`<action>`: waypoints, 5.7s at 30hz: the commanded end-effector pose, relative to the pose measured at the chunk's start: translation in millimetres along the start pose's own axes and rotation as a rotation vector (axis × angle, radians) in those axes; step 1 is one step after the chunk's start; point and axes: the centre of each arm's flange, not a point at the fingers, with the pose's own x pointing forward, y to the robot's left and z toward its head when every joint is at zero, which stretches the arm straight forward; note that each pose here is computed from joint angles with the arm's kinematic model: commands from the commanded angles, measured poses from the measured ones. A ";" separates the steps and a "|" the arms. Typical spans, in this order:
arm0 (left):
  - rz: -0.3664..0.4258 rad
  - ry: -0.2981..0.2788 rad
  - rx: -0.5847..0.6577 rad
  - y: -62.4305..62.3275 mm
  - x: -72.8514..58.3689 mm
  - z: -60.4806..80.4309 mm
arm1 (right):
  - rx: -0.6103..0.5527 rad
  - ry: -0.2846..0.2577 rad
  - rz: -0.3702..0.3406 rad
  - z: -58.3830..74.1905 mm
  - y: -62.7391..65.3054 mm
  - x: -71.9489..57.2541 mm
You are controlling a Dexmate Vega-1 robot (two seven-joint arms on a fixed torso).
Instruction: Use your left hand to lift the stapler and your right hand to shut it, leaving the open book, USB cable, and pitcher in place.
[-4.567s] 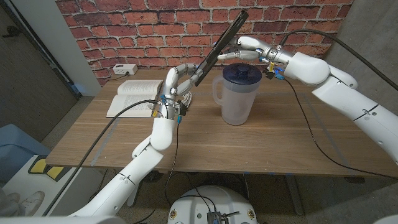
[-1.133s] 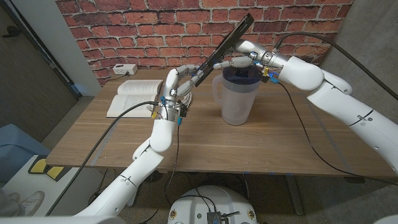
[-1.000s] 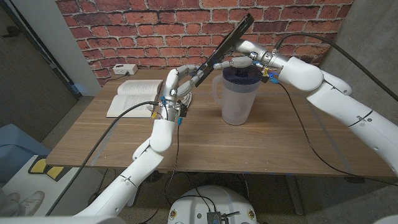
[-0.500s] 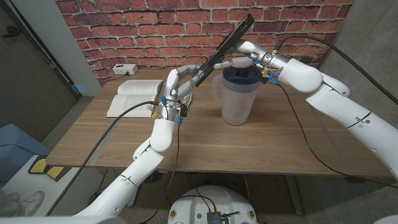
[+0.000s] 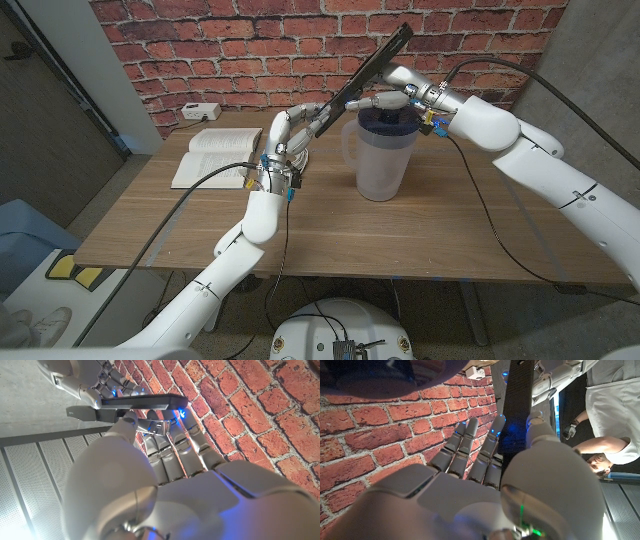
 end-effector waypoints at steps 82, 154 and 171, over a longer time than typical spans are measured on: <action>0.155 0.013 -0.117 22.0 -9.1 0.2 | 0.449 0.032 -0.193 -48.0 10.5 -20.8; 0.217 -0.184 0.238 14.1 24.2 72.7 | 0.368 0.121 -0.237 -57.5 21.4 -10.2; 0.204 -0.203 0.333 16.3 45.9 90.8 | 0.358 0.122 -0.215 -52.9 23.5 -5.4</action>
